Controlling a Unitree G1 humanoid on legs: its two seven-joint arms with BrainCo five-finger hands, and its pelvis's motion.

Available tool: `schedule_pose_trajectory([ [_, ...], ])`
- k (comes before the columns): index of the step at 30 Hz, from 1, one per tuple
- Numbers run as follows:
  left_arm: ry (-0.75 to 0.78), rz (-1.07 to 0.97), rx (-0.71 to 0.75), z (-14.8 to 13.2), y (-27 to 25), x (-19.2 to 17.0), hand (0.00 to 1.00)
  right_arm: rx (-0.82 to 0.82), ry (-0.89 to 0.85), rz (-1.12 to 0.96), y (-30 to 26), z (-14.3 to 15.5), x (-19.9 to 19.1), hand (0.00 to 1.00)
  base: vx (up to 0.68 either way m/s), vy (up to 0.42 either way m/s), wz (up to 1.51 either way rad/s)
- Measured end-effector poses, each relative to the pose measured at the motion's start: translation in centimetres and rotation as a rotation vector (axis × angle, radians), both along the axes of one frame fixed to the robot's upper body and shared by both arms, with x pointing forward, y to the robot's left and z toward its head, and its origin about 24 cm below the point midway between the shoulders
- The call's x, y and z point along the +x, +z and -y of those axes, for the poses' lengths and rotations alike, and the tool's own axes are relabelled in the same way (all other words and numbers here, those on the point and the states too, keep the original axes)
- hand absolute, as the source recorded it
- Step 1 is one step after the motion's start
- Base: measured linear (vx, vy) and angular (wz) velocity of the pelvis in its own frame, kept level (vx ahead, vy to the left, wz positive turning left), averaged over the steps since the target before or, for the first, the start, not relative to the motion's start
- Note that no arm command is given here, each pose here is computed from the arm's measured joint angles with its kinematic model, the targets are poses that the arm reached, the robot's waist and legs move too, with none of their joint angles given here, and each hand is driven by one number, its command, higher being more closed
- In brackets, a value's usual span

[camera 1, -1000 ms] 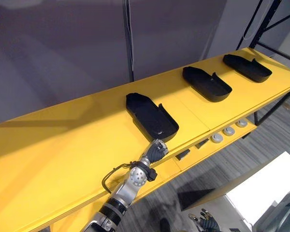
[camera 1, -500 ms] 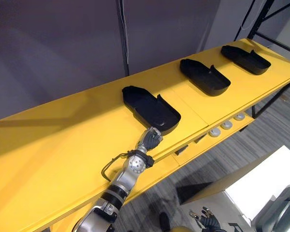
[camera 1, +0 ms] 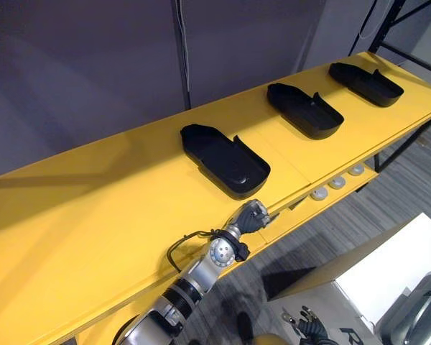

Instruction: Walk over and take plastic housings, then place them on the shelf

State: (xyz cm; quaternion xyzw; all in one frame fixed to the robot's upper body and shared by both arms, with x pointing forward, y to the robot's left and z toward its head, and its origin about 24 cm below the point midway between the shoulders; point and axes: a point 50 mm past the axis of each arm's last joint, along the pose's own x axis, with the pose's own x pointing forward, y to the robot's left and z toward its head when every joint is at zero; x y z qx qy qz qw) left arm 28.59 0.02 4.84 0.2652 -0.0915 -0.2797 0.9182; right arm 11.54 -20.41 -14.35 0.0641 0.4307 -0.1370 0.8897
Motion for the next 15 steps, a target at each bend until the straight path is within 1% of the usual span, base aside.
schedule_pose_trajectory([
  [4, -0.011, -0.003, -0.005, 0.4, 0.0, -0.2, 1.0, 0.001, 0.021, 0.015, 0.2, -0.3, 0.7, 0.0, 0.0, -0.001, -0.1],
  [9, -0.044, 0.002, 0.01, 1.7, 0.2, -0.1, 1.0, -0.001, 0.021, 0.021, 0.3, -0.3, 0.9, 0.0, 0.03, -0.005, -0.04],
  [15, -0.011, 0.018, 0.008, 1.8, 0.8, 0.7, 1.0, -0.001, 0.021, 0.024, 0.3, -0.3, 0.9, 0.0, 0.0, -0.001, -0.11],
])
